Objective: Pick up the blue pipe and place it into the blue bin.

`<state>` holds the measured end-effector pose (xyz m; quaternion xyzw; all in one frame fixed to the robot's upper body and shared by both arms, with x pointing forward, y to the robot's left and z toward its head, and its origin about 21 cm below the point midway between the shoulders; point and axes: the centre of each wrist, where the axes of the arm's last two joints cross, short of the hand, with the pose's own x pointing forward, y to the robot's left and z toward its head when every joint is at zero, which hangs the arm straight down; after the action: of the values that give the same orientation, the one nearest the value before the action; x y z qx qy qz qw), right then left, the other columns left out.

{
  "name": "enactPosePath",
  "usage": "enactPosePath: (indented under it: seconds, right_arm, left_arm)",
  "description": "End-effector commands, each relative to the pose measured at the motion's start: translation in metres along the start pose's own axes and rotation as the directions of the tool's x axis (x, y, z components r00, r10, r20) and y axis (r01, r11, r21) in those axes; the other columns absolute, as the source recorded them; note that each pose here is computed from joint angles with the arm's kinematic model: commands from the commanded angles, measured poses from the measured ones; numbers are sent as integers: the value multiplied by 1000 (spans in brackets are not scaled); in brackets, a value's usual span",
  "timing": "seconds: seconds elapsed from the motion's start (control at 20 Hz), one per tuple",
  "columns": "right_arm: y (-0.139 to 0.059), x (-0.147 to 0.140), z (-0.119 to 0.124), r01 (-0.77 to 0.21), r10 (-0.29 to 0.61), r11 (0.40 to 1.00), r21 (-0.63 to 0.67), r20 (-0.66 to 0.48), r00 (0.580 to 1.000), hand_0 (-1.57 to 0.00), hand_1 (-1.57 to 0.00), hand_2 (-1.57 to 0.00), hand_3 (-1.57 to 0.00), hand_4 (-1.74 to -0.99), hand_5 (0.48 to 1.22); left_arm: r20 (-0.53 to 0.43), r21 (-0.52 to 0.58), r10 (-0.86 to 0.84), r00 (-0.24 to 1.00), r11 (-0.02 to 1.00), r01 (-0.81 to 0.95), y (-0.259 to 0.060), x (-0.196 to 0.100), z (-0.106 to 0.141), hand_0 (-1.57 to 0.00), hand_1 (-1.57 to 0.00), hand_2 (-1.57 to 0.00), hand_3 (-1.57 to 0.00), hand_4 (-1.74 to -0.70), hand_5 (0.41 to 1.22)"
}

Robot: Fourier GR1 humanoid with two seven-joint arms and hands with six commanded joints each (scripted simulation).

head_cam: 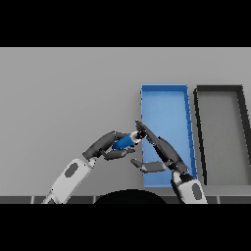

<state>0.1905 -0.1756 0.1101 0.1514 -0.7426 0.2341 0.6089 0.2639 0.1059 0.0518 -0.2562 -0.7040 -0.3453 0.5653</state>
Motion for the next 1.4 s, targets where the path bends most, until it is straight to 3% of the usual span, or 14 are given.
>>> enactPosePath:
  seconds: [0.0, 0.2, 0.45, 0.65, 0.7, 0.75, 0.85, 0.9, 0.95, 1.0, 1.1, 1.15, 1.25, 1.35]
  right_arm:
    - [2, 5, -6, -9, 9, 1000, 26, 17, 1000, 1, 1, 1, 1, -1294, 532]
    - [5, 21, -31, -34, 23, 993, 115, 99, 995, 1, 1, 1, 1, -1251, 535]
    - [9, 32, -54, -31, 21, 989, 146, 70, 997, 1, 1, 1, 1, -1222, 512]
    - [9, 33, -74, -38, 23, 978, 205, 72, 997, -14, -36, -68, -11, -1241, 516]
    - [8, 34, -76, -37, 22, 975, 217, 70, 997, -54, -83, -115, -43, -1268, 519]
    - [8, 35, -81, -47, 33, 973, 226, 66, 997, -138, -166, -193, -106, -1308, 523]
    - [10, 33, -89, -52, 43, 967, 251, 40, 998, -478, -500, -500, -375, -1390, 538]
    - [8, 36, -90, -53, 41, 962, 266, 51, 998, -697, -714, -714, -562, -1453, 551]
    - [13, 36, -93, -38, 20, 958, 283, 67, 998, -872, -886, -886, -701, -1503, 573]
    - [15, 38, -96, -7, -12, 956, 293, 61, 998, -1012, -1023, -1023, -828, -1541, 604]
    - [20, 34, -94, 32, -46, 955, 295, 41, 998, -1213, -1220, -1220, -1096, -1492, 706]
    - [21, 32, -95, 41, -58, 957, 288, 53, 997, -1285, -1290, -1290, -1191, -1475, 809]
    - [24, 34, -96, 16, -41, 965, 262, 91, 995, -1388, -1391, -1391, -1328, -1458, 957]
    - [26, 33, -92, -25, -5, 966, 257, 116, 993, -1454, -1456, -1456, -1415, -1459, 1052]
  left_arm:
    - [1, -4, 2, 1000, 1000, -2, -2, -1, -2, -1571, -1571, -1571, -1437, -1732, 1221]
    - [33, -12, 13, 999, 1000, -13, 2, -4, -3, -1571, -1571, -1571, -1484, -1731, 1221]
    - [32, -30, 32, 999, 999, -32, 5, -1, -1, -1571, -1571, -1571, -1515, -1733, 1221]
    - [18, -53, 45, 999, 998, -44, 7, -1, -2, -1571, -1571, -1571, -1474, -1720, 1221]
    - [29, -56, 49, 998, 997, -48, 8, -2, -3, -1571, -1567, -1571, -1395, -1717, 1221]
    - [68, -59, 15, 998, 998, -11, 7, -1, -5, -1496, -1393, -1367, -1150, -1630, 1221]
    - [-1, -55, -117, 993, 992, 117, 9, 1, -5, -993, -895, -875, -736, -1587, 1221]
    - [0, -46, -122, 993, 991, 122, 5, 0, -1, -879, -828, -796, -667, -1611, 1221]
    - [-3, -42, -122, 992, 992, 122, 6, 1, -2, -895, -867, -845, -656, -1637, 1221]
    - [11, -25, -81, 997, 996, 81, 2, -2, -1, -1030, -1008, -990, -623, -1658, 1192]
    - [50, -13, -5, 999, 1000, 5, 3, -1, -2, -1225, -1211, -1199, -525, -1688, 1203]
    - [55, -9, 22, 998, 1000, -21, 4, -3, 0, -1294, -1283, -1274, -533, -1698, 1206]
    - [50, -14, 34, 998, 999, -33, 3, 0, -1, -1394, -1386, -1381, -550, -1714, 1212]
    - [33, -20, 18, 999, 1000, -17, 0, 2, 0, -1458, -1453, -1449, -591, -1724, 1215]
